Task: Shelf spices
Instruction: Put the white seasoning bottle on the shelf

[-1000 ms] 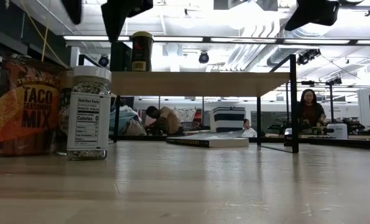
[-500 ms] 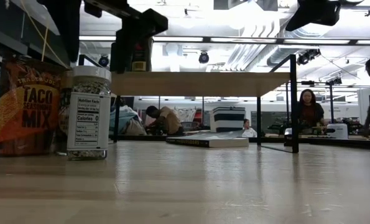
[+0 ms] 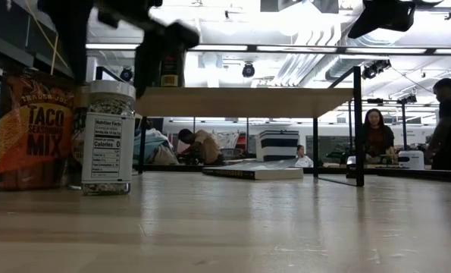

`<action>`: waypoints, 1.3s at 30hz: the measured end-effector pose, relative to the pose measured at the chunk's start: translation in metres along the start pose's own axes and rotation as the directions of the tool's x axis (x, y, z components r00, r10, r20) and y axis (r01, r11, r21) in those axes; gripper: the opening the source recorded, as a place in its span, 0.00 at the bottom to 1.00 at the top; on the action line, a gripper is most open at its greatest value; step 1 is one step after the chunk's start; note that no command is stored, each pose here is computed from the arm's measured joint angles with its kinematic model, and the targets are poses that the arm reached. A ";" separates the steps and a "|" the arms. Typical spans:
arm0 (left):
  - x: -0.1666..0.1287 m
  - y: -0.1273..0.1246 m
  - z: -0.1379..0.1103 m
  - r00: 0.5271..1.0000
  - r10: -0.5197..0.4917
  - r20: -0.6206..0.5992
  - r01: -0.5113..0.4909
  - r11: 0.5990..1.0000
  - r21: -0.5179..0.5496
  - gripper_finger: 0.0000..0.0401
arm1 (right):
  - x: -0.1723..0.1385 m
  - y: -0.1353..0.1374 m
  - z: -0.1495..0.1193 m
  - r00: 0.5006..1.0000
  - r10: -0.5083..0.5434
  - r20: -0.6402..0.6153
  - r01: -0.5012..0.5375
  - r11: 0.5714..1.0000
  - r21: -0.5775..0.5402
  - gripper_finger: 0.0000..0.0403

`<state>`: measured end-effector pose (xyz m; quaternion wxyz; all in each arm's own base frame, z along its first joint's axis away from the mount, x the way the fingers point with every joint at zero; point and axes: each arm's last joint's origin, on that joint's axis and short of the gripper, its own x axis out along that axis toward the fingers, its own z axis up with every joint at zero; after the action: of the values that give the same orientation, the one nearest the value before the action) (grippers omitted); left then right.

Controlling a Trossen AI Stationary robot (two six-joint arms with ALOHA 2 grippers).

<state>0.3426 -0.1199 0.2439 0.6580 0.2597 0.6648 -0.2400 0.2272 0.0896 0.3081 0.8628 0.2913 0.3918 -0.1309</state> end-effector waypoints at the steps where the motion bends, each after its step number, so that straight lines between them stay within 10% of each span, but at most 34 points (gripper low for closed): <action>1: 0.004 -0.001 -0.002 1.000 -0.013 -0.014 0.013 1.000 -0.008 0.69 | 0.000 0.000 0.000 1.000 0.000 0.000 0.000 1.000 0.000 0.73; 20: 0.035 -0.015 0.000 1.000 0.004 -0.030 -0.003 0.999 0.040 0.69 | 0.000 -0.002 -0.001 1.000 -0.016 -0.010 0.016 0.999 -0.031 0.73; 26: 0.033 -0.020 0.003 0.998 0.051 -0.031 -0.048 0.996 0.080 0.47 | 0.000 -0.002 -0.002 1.000 -0.025 -0.017 0.025 0.999 -0.034 0.73; 39: -0.063 -0.009 0.028 0.946 0.242 0.217 -0.243 0.970 -0.023 0.46 | -0.001 -0.003 -0.007 0.988 0.024 -0.152 -0.043 0.991 -0.123 0.73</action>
<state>0.3576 -0.1475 0.3061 0.7511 0.3127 0.5511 -0.1855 0.2212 0.0914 0.3036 0.8496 0.2517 0.4583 -0.0688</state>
